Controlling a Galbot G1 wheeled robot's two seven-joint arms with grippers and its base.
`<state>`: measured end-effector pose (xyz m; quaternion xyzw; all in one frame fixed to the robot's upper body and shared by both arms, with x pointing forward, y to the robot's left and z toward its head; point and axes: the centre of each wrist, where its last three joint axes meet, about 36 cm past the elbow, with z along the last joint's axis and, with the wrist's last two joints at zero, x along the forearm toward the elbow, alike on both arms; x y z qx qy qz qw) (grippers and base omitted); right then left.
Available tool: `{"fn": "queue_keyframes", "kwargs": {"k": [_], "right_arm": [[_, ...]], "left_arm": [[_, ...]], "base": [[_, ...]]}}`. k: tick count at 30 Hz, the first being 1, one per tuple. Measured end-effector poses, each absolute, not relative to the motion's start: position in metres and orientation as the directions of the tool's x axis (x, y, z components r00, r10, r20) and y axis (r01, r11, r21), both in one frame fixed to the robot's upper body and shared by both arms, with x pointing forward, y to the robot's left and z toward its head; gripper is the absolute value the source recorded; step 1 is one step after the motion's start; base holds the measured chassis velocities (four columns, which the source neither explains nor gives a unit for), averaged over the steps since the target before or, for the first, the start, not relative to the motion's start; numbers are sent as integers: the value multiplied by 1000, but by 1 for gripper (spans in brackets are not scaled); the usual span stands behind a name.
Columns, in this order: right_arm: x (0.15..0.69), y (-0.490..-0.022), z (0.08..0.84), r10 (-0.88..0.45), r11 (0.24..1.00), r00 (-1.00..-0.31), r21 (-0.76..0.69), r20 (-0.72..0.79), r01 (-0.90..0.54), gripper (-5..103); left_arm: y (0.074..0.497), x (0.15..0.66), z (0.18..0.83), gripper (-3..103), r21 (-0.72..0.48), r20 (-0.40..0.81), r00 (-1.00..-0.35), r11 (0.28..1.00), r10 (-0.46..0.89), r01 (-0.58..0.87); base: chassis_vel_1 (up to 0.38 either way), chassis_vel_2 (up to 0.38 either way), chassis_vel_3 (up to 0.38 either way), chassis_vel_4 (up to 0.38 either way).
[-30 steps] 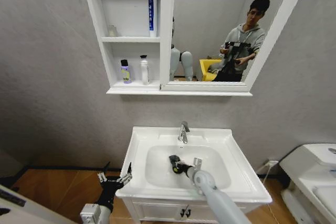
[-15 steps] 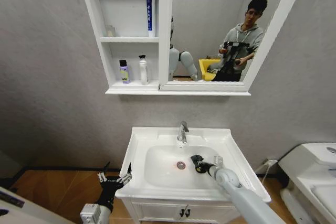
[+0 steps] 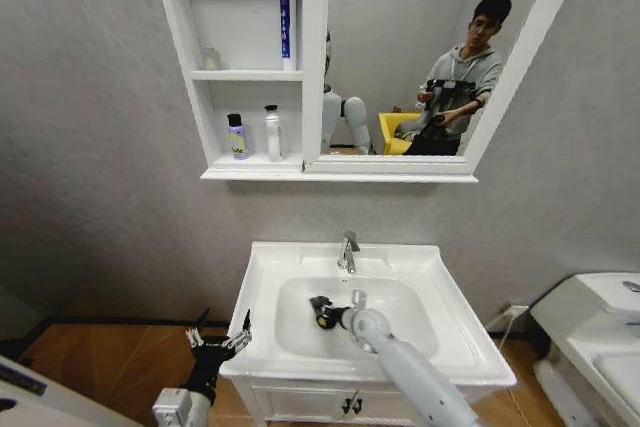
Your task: Move facial cleanser and shampoo from washbasin to cabinet, then wipe washbasin with towel.
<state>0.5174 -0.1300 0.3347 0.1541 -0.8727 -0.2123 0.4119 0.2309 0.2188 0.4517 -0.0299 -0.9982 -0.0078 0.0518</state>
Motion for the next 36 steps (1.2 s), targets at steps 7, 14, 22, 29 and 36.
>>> {"fn": "queue_keyframes", "kwargs": {"k": [7,14,22,29,36], "right_arm": [[499,-182,321,-363,893,-628,449,689,-24,7],[488,-278,333,-217,954,-646,298,732,18,7],[500,-271,341,-223,960,-642,279,734,-14,7],[505,-170,321,-349,925,-607,368,714,-99,7],[510,-121,322,-385,908,-615,400,688,-121,7]], "left_arm": [[219,231,452,100,12,104,-993,998,59,60],[219,231,452,100,12,104,-993,998,59,61],[219,231,452,100,12,104,-993,998,59,60],[219,231,452,100,12,104,-993,998,59,61],[219,231,452,100,12,104,-993,998,59,61]], "base": [[0,0,0,0],[0,0,0,0],[0,0,0,0],[0,0,0,0],[0,0,0,0]]}}
